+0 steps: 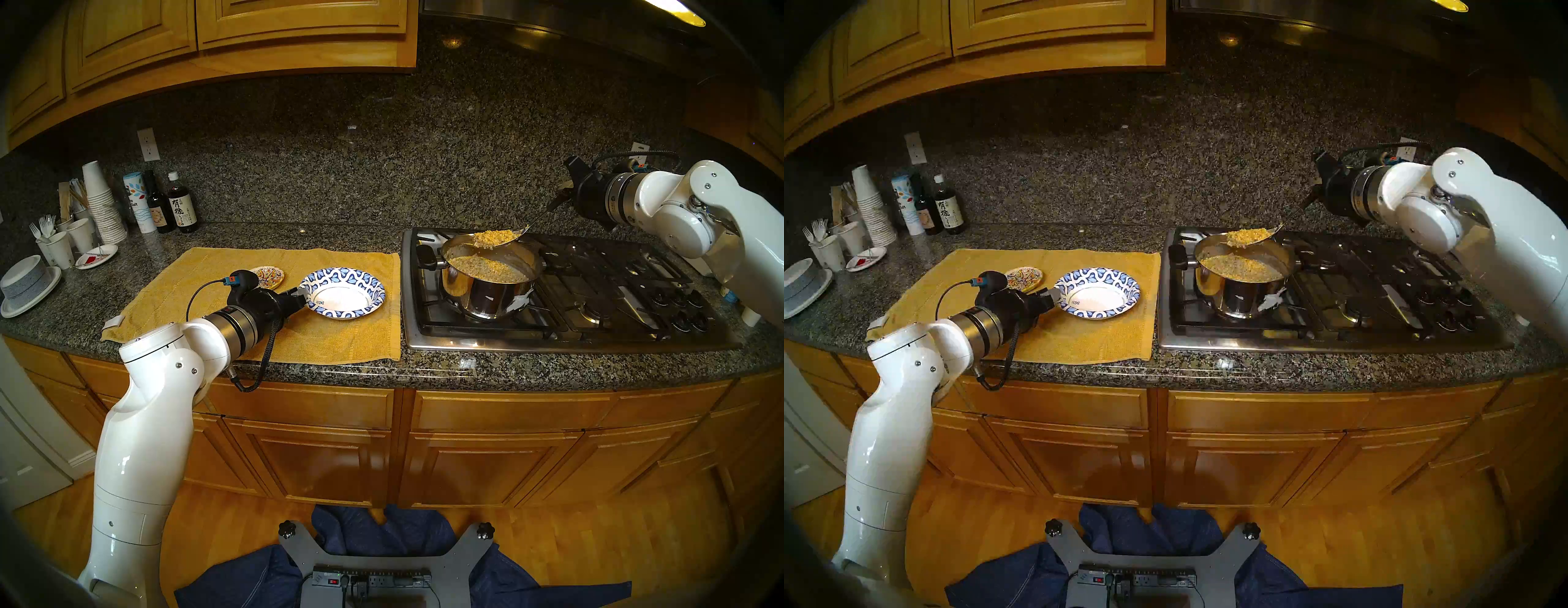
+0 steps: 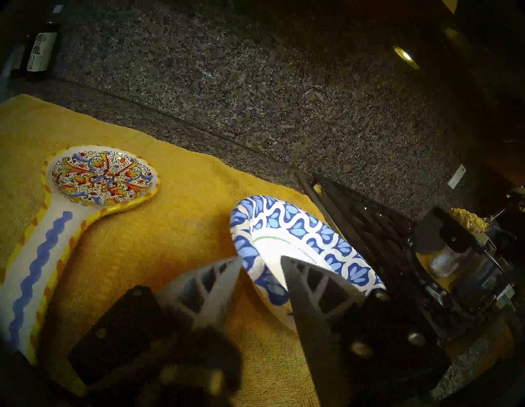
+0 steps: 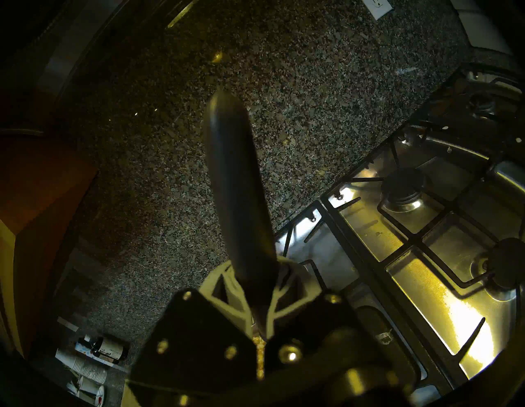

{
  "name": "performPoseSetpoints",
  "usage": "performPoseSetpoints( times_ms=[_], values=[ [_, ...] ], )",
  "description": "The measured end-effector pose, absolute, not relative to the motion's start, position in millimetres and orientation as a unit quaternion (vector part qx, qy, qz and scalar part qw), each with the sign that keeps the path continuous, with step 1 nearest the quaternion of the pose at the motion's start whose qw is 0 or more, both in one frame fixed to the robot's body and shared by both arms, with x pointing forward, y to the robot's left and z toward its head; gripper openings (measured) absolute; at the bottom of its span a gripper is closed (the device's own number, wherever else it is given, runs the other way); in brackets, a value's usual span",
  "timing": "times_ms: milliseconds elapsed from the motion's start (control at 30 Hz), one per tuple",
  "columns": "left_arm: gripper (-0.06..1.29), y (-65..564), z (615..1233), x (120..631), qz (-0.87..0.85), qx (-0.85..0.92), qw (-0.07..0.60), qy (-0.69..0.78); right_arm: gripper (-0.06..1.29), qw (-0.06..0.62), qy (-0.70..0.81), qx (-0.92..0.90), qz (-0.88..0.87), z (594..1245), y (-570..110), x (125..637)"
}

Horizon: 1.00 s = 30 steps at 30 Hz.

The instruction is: Scoop oatmeal into bowl

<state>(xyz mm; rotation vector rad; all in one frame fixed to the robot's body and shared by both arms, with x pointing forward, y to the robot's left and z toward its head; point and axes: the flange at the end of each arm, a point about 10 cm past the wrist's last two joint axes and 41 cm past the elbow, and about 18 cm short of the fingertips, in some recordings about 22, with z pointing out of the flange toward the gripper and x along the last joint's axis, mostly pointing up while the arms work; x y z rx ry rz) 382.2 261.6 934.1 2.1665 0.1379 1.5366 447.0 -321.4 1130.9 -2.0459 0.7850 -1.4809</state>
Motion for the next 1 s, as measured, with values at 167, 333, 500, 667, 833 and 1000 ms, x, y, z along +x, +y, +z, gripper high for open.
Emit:
performPoseSetpoints(
  times_ms=[167,333,500,667,833,1000],
  values=[
    [0.50,261.9,933.4,381.6,0.560,0.792,0.238,0.051,-0.02,0.246,0.288,-0.750,-0.543,1130.9,-321.4,447.0],
    [0.36,262.0,932.0,381.0,0.559,0.793,0.237,0.051,-0.02,0.246,0.288,-0.750,-0.543,1130.9,-321.4,447.0],
    [-0.02,262.1,930.5,380.7,0.558,0.794,0.236,0.052,-0.02,0.246,0.288,-0.750,-0.543,1130.9,-321.4,447.0],
    [-0.02,262.3,929.7,380.5,0.557,0.795,0.235,0.052,-0.02,0.246,0.288,-0.750,-0.543,1130.9,-321.4,447.0],
    [-0.02,264.1,931.2,379.6,0.559,0.793,0.236,0.054,-0.02,0.246,0.288,-0.750,-0.543,1130.9,-321.4,447.0],
    [-0.02,266.4,937.0,377.8,0.565,0.789,0.237,0.055,-0.02,0.246,0.288,-0.750,-0.543,1130.9,-321.4,447.0]
  ],
)
